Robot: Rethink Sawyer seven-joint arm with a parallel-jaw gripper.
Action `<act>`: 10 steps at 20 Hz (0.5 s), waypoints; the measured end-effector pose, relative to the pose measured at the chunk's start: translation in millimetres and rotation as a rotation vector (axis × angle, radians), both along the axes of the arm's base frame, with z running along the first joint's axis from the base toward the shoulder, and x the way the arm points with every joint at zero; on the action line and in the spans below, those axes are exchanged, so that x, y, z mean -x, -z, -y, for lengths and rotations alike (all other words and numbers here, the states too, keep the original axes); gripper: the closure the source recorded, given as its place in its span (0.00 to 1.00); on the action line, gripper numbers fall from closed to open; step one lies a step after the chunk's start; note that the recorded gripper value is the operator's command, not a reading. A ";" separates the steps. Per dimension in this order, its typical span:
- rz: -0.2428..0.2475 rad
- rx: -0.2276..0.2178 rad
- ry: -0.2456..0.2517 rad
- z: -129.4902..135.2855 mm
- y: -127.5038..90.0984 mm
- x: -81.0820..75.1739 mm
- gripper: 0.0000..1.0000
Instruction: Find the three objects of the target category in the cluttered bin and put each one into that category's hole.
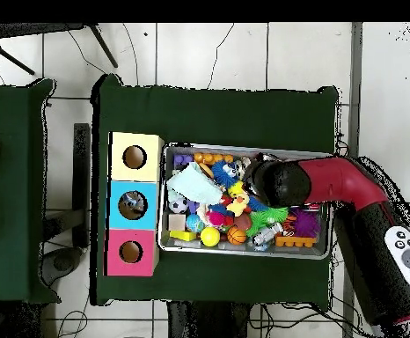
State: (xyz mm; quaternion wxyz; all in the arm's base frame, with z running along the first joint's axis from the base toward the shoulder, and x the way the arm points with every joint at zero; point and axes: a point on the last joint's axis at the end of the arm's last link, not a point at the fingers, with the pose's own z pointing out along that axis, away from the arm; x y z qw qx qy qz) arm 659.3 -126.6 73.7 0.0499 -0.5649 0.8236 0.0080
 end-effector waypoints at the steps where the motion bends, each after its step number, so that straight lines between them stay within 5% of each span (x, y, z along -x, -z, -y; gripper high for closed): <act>1: -0.001 0.001 0.001 2.7 3.3 0.4 0.00; 10: -0.025 0.005 -0.005 18.7 46.9 10.7 0.00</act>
